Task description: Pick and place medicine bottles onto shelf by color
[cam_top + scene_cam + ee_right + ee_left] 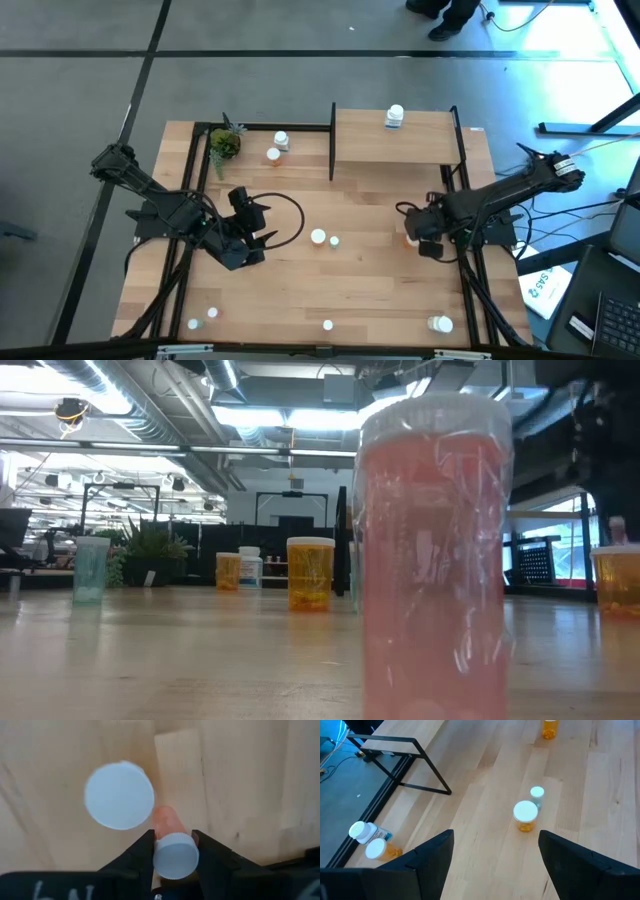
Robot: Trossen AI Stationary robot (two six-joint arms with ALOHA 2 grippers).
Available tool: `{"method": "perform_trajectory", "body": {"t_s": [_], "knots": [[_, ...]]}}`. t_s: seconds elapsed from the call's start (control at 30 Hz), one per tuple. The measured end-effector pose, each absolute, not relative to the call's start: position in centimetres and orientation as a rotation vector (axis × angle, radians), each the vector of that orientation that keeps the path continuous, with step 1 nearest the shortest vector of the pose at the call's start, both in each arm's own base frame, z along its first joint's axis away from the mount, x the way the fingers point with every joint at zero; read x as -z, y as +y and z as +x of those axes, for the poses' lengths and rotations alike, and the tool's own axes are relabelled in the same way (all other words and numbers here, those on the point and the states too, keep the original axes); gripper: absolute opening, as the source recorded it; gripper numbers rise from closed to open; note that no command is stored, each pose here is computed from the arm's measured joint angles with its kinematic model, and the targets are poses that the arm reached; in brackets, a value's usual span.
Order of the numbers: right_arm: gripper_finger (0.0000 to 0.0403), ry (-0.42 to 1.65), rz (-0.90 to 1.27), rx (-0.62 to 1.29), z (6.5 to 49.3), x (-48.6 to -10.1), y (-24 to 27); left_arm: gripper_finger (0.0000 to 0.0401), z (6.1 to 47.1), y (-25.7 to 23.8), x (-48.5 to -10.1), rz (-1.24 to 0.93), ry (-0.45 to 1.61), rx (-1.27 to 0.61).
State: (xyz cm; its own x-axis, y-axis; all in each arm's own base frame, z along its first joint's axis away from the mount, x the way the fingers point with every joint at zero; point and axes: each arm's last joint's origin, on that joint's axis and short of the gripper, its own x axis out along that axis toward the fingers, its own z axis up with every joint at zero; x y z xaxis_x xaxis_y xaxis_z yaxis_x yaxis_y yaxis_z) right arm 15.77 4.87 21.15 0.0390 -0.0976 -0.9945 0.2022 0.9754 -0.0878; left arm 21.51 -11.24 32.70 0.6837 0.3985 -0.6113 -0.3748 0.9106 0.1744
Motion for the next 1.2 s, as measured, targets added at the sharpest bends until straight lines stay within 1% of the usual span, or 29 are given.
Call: {"method": "perform_trajectory", "body": {"t_s": [0.07,0.37,0.57,0.73,0.9,1.0,1.2], "knots": [[0.0122,1.496,0.096,0.236,16.1,-22.2,4.9,0.0286,21.5,-11.2,-32.7,0.036,0.694,-0.434],[0.0122,1.375,0.203,0.400,17.1,-28.5,3.7,0.0286,21.5,-11.2,-32.7,0.036,0.693,-0.434],[0.0122,1.302,0.298,0.492,17.0,-32.6,1.9,0.0286,21.5,-11.2,-32.7,0.039,0.693,-0.435],[0.0122,1.223,0.353,0.588,16.7,-35.4,0.1,0.0286,21.5,-11.1,-32.8,0.069,0.650,-0.489],[0.0122,1.147,0.428,0.668,16.8,-37.3,-1.7,0.0286,21.5,-11.1,-32.8,0.069,0.650,-0.489],[0.0122,1.168,0.438,0.722,17.0,-38.0,-3.1,0.0286,21.5,-11.1,-32.8,0.069,0.649,-0.488],[0.0122,1.154,0.462,0.769,18.5,-39.4,-6.4,0.0286,21.8,-10.7,-32.9,0.051,0.640,-0.508]]}}
